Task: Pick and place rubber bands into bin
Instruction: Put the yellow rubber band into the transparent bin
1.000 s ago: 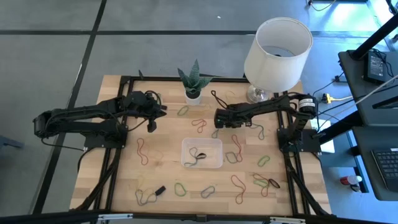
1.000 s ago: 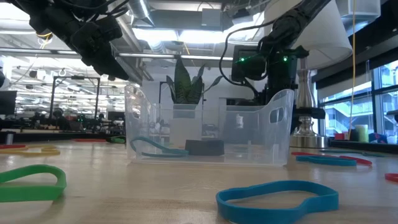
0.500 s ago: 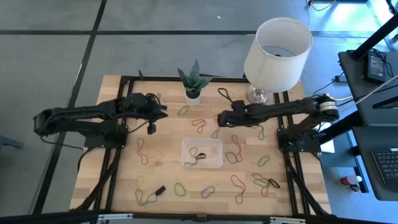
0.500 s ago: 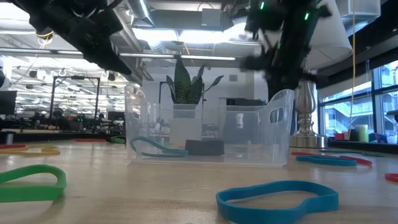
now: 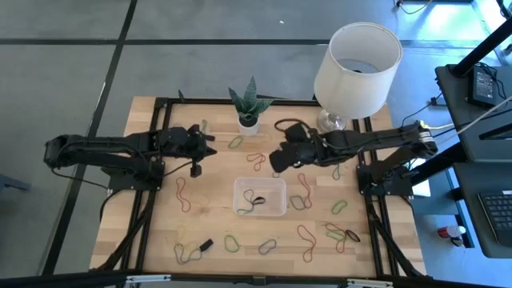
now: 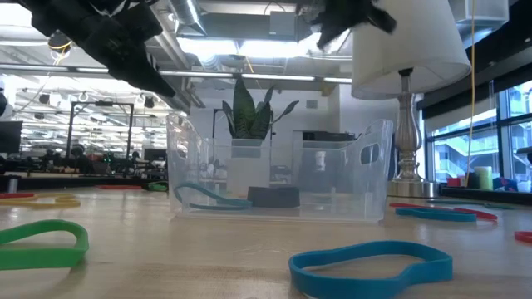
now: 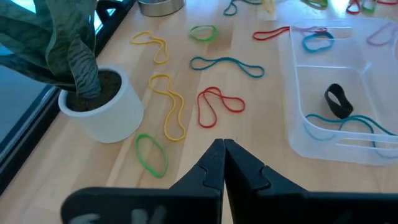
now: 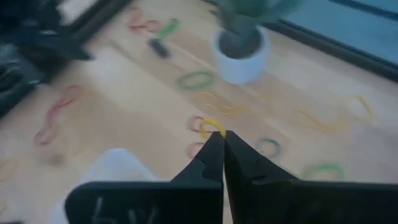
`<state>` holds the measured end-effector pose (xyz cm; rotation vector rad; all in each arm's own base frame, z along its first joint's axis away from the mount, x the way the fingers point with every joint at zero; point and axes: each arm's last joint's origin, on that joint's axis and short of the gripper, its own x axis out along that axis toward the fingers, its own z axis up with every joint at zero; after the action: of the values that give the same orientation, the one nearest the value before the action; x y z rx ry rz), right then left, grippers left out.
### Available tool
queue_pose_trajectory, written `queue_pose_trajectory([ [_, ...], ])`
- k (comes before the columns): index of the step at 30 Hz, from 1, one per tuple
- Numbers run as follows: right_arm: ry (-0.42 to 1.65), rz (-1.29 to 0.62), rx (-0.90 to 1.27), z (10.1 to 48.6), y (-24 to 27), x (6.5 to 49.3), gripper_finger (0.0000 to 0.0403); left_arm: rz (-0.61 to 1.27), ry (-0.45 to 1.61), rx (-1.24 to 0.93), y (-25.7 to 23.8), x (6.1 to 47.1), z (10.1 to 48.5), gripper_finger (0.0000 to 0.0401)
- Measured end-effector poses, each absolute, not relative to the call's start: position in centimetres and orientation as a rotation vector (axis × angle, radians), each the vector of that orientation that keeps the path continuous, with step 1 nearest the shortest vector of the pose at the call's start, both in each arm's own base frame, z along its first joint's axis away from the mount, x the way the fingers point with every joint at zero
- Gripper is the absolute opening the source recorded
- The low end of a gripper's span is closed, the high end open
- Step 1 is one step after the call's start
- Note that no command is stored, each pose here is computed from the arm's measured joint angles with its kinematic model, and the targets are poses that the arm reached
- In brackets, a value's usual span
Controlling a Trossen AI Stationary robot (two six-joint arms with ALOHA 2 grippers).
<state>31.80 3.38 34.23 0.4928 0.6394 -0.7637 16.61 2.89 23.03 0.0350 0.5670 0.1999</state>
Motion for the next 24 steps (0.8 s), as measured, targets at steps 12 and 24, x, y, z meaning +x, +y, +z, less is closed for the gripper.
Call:
queue_pose_trajectory([
  [12,0.799,-0.556,0.319,31.0,9.7,36.1,0.0,0.17,0.564,0.028,2.3,16.7,23.0,0.0003],
  [24,1.131,-0.466,0.293,21.8,11.6,39.6,0.0004,0.176,0.569,0.005,2.3,16.7,23.0,0.0003],
])
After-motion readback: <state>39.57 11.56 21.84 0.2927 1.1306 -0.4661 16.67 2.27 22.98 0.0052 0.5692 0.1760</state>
